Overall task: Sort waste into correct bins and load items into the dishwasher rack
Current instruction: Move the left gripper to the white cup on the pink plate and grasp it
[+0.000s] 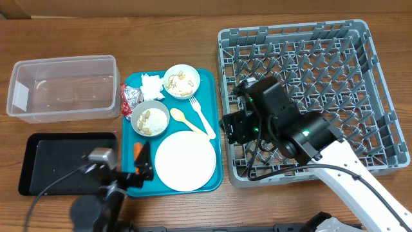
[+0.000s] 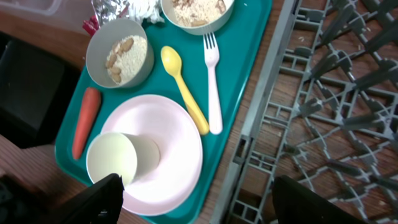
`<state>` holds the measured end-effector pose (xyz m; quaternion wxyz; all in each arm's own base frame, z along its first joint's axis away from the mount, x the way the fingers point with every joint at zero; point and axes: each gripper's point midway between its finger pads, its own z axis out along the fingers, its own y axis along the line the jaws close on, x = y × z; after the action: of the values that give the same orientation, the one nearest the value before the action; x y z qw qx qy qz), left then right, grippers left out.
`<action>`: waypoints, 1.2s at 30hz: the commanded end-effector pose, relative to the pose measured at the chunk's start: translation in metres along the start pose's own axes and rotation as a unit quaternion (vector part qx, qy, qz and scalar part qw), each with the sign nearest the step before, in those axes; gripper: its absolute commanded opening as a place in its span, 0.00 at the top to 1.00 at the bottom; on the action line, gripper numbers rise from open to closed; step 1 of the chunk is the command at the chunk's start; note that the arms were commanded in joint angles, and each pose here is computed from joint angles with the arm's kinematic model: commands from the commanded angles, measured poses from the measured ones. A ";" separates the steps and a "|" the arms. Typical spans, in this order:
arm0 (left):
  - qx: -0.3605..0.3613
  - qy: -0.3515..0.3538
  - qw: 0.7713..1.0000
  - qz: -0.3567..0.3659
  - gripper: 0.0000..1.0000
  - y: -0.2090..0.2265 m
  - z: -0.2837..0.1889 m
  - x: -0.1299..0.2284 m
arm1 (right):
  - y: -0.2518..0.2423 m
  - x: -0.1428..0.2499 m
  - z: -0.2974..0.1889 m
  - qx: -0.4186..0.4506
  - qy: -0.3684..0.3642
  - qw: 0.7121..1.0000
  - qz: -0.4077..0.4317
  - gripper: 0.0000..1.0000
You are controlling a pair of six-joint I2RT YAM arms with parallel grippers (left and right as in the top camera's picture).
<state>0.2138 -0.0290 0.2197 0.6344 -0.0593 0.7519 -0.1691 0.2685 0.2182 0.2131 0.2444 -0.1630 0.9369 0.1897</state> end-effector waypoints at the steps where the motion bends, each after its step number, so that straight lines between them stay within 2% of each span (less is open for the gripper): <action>1: -0.089 -0.013 0.996 -0.004 0.00 0.009 -0.033 -0.050 | 0.007 -0.015 0.003 0.003 -0.021 1.000 0.011 0.24; 2: -0.101 0.000 0.995 -0.007 0.00 0.010 -0.038 -0.052 | 0.007 -0.016 0.005 0.003 -0.020 1.000 0.014 0.27; 3: -0.118 0.051 0.992 -0.013 0.00 0.009 -0.045 -0.051 | 0.006 -0.016 0.013 0.005 -0.013 1.000 0.023 0.30; 5: -0.130 0.106 0.986 -0.022 0.00 0.008 -0.049 -0.045 | 0.004 -0.013 0.022 0.010 -0.001 1.000 0.026 0.32; 9: -0.085 0.204 0.974 -0.047 0.00 -0.014 -0.043 -0.032 | 0.001 -0.008 0.031 0.017 0.016 0.999 0.036 0.36; 12: -0.043 0.250 0.965 -0.066 0.00 -0.029 -0.034 -0.024 | 0.000 -0.009 0.030 0.018 0.011 0.998 0.053 0.36; 15: -0.009 0.286 0.951 -0.115 0.00 -0.042 -0.024 -0.015 | -0.008 -0.011 0.027 0.028 0.008 0.995 0.092 0.36; 18: -0.019 0.320 0.939 -0.127 0.00 -0.038 -0.015 -0.003 | -0.021 -0.011 0.021 0.038 0.006 0.990 0.138 0.36; 21: -0.040 0.382 0.912 -0.145 0.02 -0.031 -0.009 0.019 | -0.035 -0.015 0.012 0.046 -0.006 0.983 0.177 0.36; 25: -0.058 0.476 0.865 -0.150 0.15 -0.027 -0.007 0.054 | -0.053 -0.023 -0.011 0.050 -0.036 0.975 0.213 0.36; 29: -0.069 0.556 0.820 -0.116 0.23 -0.028 -0.002 0.087 | -0.067 -0.025 -0.039 0.054 -0.067 0.968 0.235 0.35; 32: -0.073 0.591 0.801 -0.066 0.31 -0.032 0.008 0.109 | -0.076 -0.022 -0.056 0.062 -0.081 0.963 0.249 0.35; 34: -0.084 0.603 0.792 -0.035 0.31 -0.033 0.013 0.121 | -0.083 -0.017 -0.063 0.069 -0.081 0.960 0.259 0.35; 36: -0.130 0.608 0.783 -0.013 0.32 -0.024 0.014 0.129 | -0.089 -0.012 -0.065 0.077 -0.076 0.957 0.268 0.35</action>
<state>0.1940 -0.1028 0.1131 0.0232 -0.0342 0.9883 -0.1468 0.2859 0.1231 0.2363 0.2531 0.1118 0.9427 0.1864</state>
